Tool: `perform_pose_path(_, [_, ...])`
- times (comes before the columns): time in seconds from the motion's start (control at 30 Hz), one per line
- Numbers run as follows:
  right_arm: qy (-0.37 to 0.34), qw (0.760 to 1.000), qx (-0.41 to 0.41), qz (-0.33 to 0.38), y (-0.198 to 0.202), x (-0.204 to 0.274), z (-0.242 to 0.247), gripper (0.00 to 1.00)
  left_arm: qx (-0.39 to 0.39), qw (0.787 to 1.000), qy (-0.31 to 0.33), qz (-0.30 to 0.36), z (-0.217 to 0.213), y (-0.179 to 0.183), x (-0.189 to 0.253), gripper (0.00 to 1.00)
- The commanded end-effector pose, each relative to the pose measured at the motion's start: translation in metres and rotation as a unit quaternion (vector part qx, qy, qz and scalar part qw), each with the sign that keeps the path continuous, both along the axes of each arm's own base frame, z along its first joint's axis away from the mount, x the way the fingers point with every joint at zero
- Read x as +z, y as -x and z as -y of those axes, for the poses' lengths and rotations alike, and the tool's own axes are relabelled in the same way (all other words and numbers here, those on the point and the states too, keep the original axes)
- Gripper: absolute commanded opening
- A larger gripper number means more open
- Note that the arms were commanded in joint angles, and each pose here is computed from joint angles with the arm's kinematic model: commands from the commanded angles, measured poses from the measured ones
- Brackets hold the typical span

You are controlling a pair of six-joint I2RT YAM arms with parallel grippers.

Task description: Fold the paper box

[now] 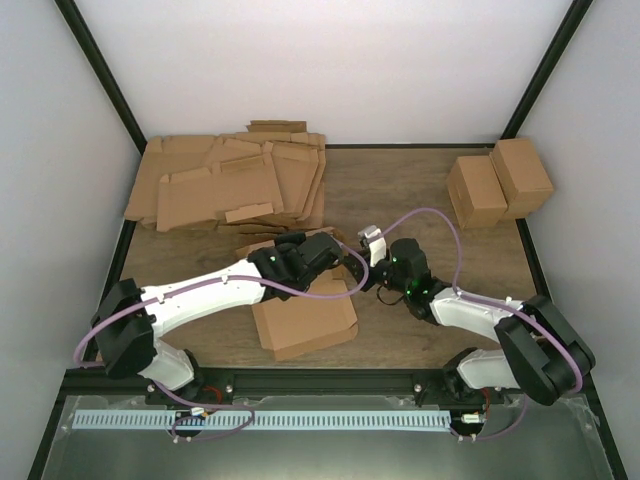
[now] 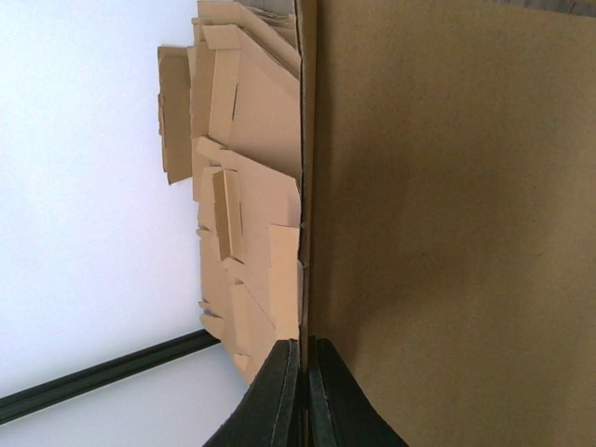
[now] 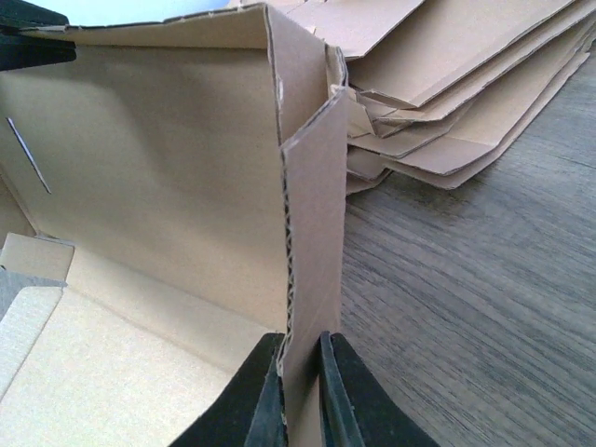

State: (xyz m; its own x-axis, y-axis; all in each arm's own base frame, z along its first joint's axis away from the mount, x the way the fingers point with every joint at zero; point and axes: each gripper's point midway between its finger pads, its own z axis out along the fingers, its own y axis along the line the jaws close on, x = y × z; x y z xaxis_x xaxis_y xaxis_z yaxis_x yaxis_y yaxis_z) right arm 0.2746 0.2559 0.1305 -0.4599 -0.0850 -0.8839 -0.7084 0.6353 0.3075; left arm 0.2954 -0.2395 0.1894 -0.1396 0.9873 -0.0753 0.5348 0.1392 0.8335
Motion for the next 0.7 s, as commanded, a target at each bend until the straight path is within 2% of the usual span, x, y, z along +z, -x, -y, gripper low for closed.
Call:
perform_pose_path(0.0, [-0.025, 0.999, 0.014, 0.019, 0.002, 0.020, -0.011, 0.12, -0.011, 0.999, 0.044, 0.014, 0.020, 0.002, 0.005, 0.04])
perform_pose_path(0.17, [-0.027, 1.000, -0.003, 0.002, 0.000, 0.007, -0.008, 0.12, -0.018, 0.999, 0.034, 0.023, 0.025, 0.010, -0.007, 0.04])
perform_pose_path(0.47, [-0.038, 0.999, -0.010, -0.017, 0.007, -0.010, -0.007, 0.13, 0.002, 0.996, 0.072, 0.054, 0.033, 0.021, -0.005, 0.04])
perform_pose_path(0.67, [-0.039, 0.999, -0.007, -0.023, 0.019, -0.014, -0.014, 0.15, -0.002, 0.996, 0.064, 0.065, 0.042, 0.036, -0.021, 0.04])
